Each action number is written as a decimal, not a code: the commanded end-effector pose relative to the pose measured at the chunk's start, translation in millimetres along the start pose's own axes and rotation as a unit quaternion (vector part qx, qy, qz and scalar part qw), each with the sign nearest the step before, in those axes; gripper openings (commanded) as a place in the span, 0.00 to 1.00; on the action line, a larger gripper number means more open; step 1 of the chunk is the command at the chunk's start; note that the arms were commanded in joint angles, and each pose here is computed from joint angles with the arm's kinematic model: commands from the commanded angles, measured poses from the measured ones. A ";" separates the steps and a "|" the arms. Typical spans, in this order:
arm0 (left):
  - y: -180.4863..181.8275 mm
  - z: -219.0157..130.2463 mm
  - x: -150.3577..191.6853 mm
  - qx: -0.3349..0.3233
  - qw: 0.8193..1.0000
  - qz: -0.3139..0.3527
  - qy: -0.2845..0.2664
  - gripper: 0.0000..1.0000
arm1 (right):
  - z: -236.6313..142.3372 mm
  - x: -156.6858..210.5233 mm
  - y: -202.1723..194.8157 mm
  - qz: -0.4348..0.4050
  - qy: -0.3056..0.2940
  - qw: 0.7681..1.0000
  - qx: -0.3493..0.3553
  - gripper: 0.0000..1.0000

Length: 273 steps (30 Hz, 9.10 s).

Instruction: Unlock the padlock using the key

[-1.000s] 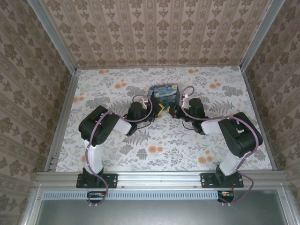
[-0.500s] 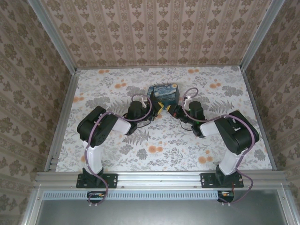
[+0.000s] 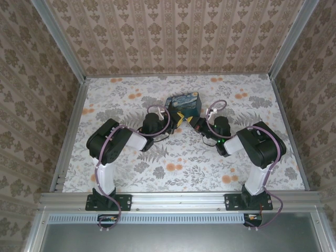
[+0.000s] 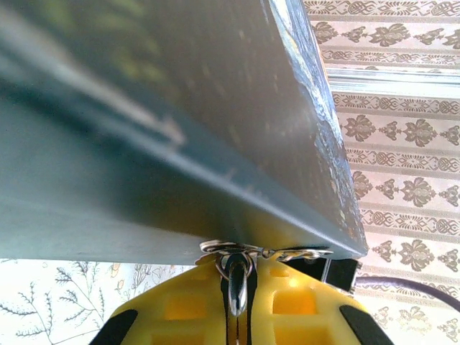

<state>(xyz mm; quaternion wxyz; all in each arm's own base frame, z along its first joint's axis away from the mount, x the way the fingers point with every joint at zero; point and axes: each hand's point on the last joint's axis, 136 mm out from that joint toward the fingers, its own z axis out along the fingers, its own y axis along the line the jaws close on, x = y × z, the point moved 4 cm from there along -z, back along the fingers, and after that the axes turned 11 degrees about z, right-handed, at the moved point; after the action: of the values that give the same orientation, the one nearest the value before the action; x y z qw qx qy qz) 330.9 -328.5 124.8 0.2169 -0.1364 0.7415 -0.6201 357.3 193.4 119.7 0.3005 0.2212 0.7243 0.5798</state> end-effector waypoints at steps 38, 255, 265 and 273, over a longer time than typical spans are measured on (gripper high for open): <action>-46.7 2.2 55.8 0.100 0.983 0.046 0.148 0.00 | 7.5 -23.0 53.6 -0.060 0.116 0.991 -0.031 0.00; 11.7 -25.4 24.7 -0.152 0.949 0.202 0.190 0.35 | -27.5 40.9 10.9 -0.298 0.137 0.927 0.181 0.82; 4.0 -36.2 24.7 -0.149 0.946 0.223 0.184 0.55 | -39.9 33.4 15.3 -0.271 0.104 0.938 0.187 0.88; -21.0 -54.0 19.9 -0.147 0.937 0.268 0.170 0.74 | -51.4 18.0 19.5 -0.280 0.068 0.928 0.237 1.00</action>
<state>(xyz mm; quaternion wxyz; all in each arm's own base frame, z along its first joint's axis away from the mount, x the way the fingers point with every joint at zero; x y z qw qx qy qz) 287.8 -305.9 140.0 0.2008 0.1269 0.8591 -0.4534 304.8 186.2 136.1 0.3234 0.0109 0.8862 0.3315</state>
